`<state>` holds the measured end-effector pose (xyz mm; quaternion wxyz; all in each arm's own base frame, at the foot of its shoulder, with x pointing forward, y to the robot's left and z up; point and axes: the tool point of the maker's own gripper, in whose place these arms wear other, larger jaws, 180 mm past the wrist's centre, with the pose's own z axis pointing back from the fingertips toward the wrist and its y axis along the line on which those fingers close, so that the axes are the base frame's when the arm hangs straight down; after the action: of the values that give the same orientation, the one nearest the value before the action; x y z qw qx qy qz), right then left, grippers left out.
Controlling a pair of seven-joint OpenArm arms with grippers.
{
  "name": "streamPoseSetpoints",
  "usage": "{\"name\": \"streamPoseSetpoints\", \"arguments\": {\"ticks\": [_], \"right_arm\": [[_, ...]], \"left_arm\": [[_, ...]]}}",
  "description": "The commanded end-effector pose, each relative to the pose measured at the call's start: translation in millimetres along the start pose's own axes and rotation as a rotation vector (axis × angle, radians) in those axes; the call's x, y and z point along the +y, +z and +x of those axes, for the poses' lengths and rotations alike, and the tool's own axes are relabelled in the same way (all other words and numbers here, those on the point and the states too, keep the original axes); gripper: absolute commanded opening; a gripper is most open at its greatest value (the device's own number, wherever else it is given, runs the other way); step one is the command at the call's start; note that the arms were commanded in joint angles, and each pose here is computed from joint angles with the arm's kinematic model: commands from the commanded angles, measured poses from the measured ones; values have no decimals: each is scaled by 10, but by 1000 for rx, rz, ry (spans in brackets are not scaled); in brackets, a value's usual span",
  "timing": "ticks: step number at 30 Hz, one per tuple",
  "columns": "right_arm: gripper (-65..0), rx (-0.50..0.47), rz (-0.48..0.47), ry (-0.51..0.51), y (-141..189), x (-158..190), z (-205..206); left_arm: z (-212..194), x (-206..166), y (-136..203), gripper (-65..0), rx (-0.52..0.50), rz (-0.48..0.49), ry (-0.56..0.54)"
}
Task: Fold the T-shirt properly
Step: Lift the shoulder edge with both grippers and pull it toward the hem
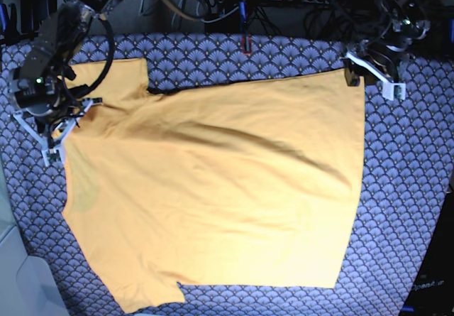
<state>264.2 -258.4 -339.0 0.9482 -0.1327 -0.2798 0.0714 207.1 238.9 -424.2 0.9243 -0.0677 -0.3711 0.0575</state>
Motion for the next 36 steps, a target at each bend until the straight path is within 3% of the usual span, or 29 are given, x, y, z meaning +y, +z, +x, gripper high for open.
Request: {"name": "streamPoseSetpoints", "arguments": {"ticks": [1,24,26,30,36], "right_arm": [[-650,-31,-17,2,41,-57,80],[-650,-32,-17,2,41,-58,86],[-650,-32,-17,2,41,-58,86],[-650,-32,-17,2,41,-58,86],[-650,-31,-17,2,41,-57,80]], "left_arm": [[70,40,9,-379,-29,3,2],[-488,-101,9,-391,77,-27,98],[-481,-95,12,-448,75,-26,96],[-483,-87,12,-650,82,-26,93],[-444,-78,24,-650,74,-22,84]]}}
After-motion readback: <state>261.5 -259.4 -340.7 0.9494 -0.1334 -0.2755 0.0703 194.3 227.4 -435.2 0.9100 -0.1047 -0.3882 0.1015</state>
